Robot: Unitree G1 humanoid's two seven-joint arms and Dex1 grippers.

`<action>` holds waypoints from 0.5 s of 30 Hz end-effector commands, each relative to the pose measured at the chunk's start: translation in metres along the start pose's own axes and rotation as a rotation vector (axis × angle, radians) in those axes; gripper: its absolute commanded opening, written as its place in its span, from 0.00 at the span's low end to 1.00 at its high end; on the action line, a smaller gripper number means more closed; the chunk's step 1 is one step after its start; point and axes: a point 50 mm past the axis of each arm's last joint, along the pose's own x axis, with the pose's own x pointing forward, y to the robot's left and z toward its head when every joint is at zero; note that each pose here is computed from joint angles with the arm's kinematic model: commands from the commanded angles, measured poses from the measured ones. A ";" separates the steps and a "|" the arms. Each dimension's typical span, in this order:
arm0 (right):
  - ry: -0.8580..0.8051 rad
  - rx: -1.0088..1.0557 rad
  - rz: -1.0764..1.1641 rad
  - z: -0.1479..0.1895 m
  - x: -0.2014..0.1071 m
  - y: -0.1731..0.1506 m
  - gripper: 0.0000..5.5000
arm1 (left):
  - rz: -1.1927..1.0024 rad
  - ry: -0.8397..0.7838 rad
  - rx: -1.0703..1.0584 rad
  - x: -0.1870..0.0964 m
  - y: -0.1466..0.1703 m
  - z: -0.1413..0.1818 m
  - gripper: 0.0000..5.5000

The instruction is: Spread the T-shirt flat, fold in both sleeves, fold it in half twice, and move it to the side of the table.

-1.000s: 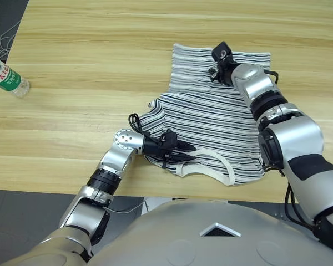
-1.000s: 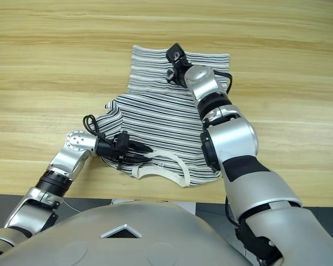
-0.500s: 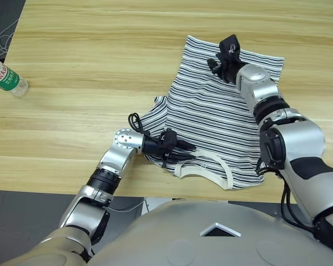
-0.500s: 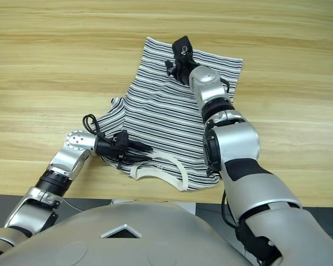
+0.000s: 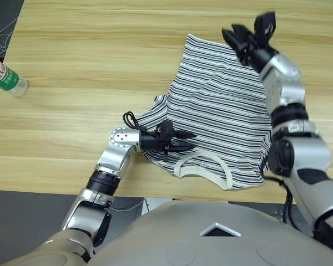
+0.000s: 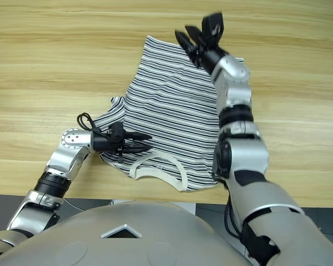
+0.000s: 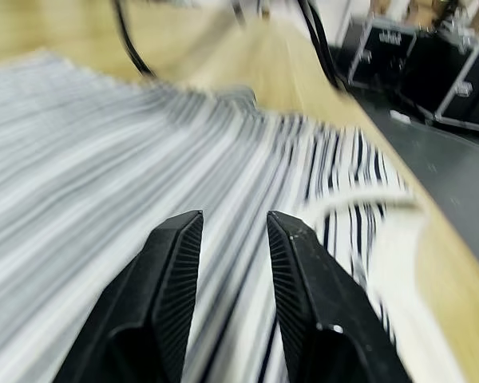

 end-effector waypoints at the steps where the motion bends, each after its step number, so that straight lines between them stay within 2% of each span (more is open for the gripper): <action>1: 0.182 -0.044 -0.055 -0.042 -0.063 0.010 0.32 | 0.172 -0.258 0.038 -0.013 0.003 0.041 0.27; 4: 0.147 -0.110 0.086 -0.040 -0.097 0.047 0.32 | 0.235 -0.347 0.025 -0.014 -0.002 0.049 0.27; 7: -0.071 -0.053 0.235 -0.005 -0.126 0.066 0.32 | 0.279 -0.406 -0.021 -0.013 -0.006 0.047 0.27; 10: -0.257 0.005 0.168 0.027 -0.148 0.050 0.32 | 0.336 -0.393 -0.070 -0.010 -0.008 0.033 0.27; 13: -0.307 0.021 0.017 0.041 -0.158 0.028 0.32 | 0.372 -0.389 -0.121 -0.006 -0.013 0.025 0.27; 15: -0.307 0.040 0.029 0.045 -0.167 0.029 0.32 | 0.381 -0.390 -0.135 -0.002 -0.016 0.025 0.27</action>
